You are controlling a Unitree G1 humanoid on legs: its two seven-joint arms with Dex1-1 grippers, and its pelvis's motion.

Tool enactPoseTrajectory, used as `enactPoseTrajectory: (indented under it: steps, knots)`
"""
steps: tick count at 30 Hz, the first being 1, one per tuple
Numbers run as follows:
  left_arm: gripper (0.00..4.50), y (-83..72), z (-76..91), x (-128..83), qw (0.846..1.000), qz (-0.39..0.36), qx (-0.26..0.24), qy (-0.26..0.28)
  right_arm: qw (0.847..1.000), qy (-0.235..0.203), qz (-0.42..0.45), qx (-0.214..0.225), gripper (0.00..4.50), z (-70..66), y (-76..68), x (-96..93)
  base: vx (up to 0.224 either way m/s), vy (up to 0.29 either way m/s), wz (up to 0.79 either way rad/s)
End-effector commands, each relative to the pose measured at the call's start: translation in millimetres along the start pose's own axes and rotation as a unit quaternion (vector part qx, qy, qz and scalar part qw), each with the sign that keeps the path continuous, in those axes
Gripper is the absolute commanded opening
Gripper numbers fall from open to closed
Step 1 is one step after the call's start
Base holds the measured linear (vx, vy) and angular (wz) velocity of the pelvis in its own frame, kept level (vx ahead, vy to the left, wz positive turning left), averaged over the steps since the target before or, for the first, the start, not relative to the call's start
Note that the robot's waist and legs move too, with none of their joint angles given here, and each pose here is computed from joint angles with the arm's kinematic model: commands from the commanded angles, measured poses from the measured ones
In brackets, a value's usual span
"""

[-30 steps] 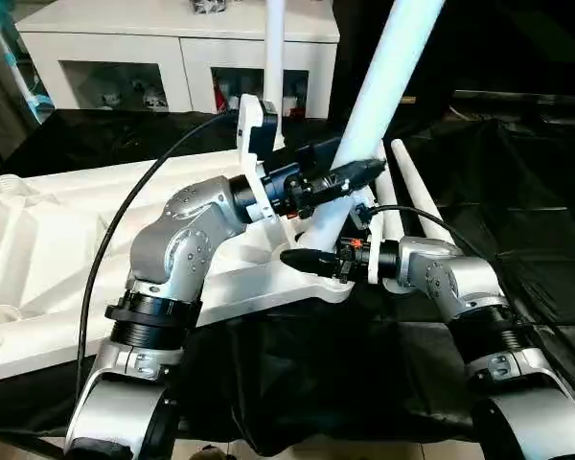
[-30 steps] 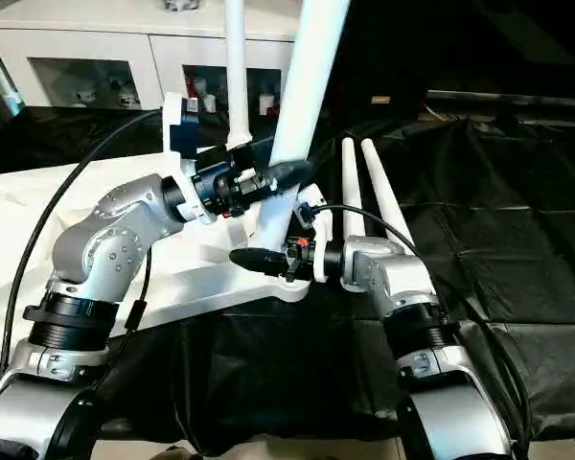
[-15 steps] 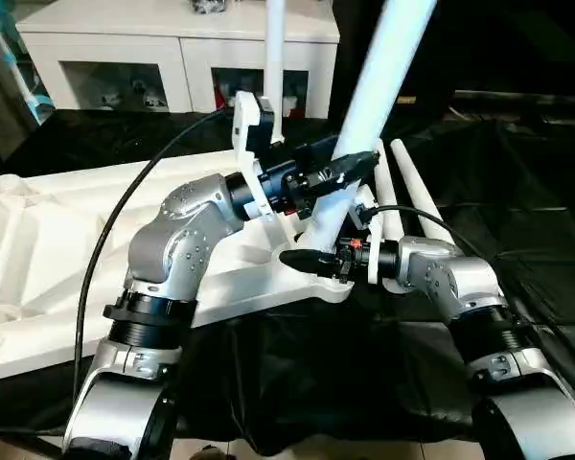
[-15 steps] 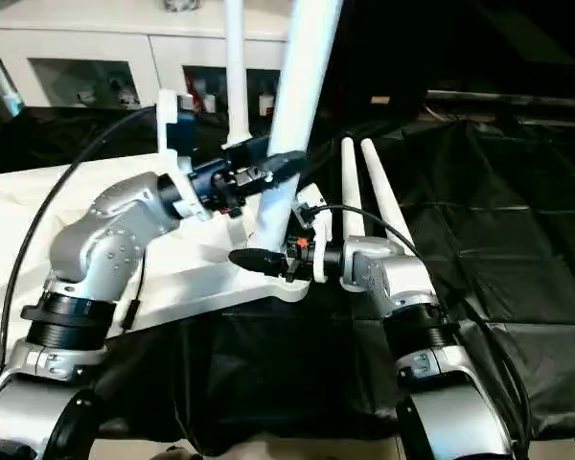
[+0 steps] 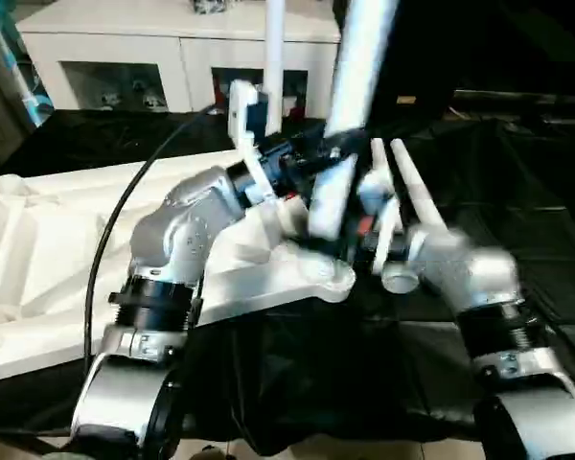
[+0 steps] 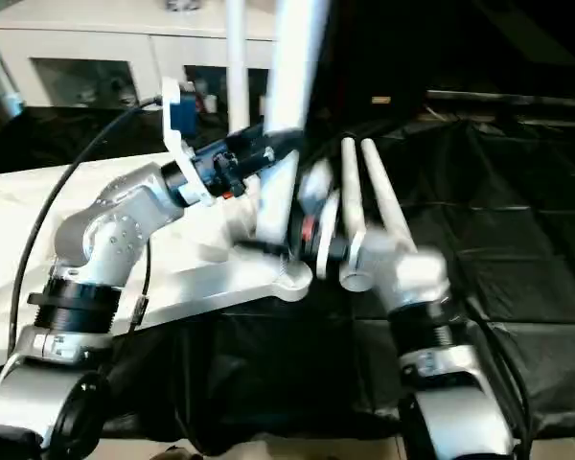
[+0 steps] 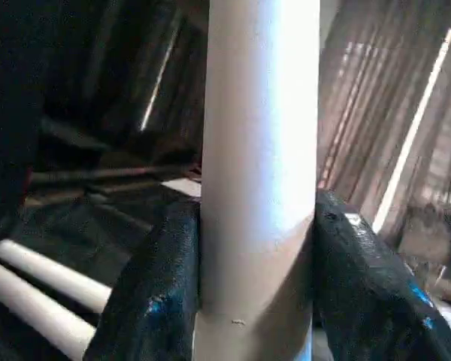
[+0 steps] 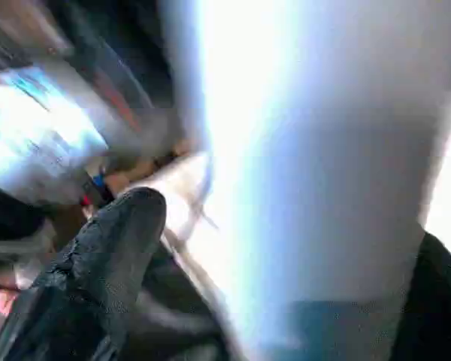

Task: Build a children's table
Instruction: Insert table leg to table base

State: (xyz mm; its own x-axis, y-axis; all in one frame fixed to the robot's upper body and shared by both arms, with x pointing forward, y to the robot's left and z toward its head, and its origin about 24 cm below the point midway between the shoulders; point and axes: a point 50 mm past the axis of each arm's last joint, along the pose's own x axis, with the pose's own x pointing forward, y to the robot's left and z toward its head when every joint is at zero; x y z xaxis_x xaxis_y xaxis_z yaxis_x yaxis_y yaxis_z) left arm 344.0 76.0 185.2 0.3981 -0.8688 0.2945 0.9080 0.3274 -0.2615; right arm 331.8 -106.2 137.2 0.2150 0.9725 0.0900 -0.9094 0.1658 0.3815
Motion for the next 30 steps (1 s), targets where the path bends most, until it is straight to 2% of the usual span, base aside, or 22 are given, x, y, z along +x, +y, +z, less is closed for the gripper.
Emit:
enactPoseTrajectory:
  steps: [1,6,13,19,23,24,26,28,30]
  knots:
    - [1.82,0.1,7.6,0.5,1.000,0.000,-0.009,-0.017,0.999,-0.025,0.025,0.011,4.29,10.5,5.6,-2.1,0.000,0.000,0.00]
    - [1.82,5.1,12.7,1.1,0.998,0.020,-0.042,-0.032,0.998,-0.052,0.018,0.023,4.29,25.1,5.6,-7.6,0.000,0.000,0.00]
    - [1.82,11.8,17.5,0.0,0.995,0.045,-0.075,-0.052,0.999,-0.015,-0.050,0.011,4.29,24.7,-4.1,-15.4,0.000,0.000,0.00]
    - [1.82,12.0,19.0,-2.0,0.993,0.044,-0.093,-0.057,0.996,-0.005,-0.093,0.006,4.29,32.7,-10.3,-18.0,0.000,0.000,0.00]
    - [1.82,11.2,17.3,-2.3,0.995,0.043,-0.082,-0.045,0.995,-0.004,-0.099,0.006,4.29,40.0,-10.1,-18.1,0.000,0.000,0.00]
    - [1.82,7.0,14.3,0.0,0.998,0.032,-0.052,-0.022,0.995,0.017,-0.102,0.014,4.29,38.2,-9.7,-15.9,0.000,0.000,0.00]
    - [1.82,5.9,13.5,0.8,0.998,0.029,-0.045,-0.016,0.994,0.022,-0.103,0.016,4.29,37.5,-9.8,-15.4,0.000,0.000,0.00]
    - [1.82,3.3,10.1,3.6,0.999,0.024,-0.022,0.007,0.991,0.055,-0.117,0.027,4.29,32.2,-11.6,-13.9,0.000,0.000,0.00]
    - [1.82,1.5,8.7,6.6,1.000,0.020,-0.015,0.015,0.990,0.070,-0.116,0.032,4.29,30.1,-11.7,-12.5,0.000,0.000,0.00]
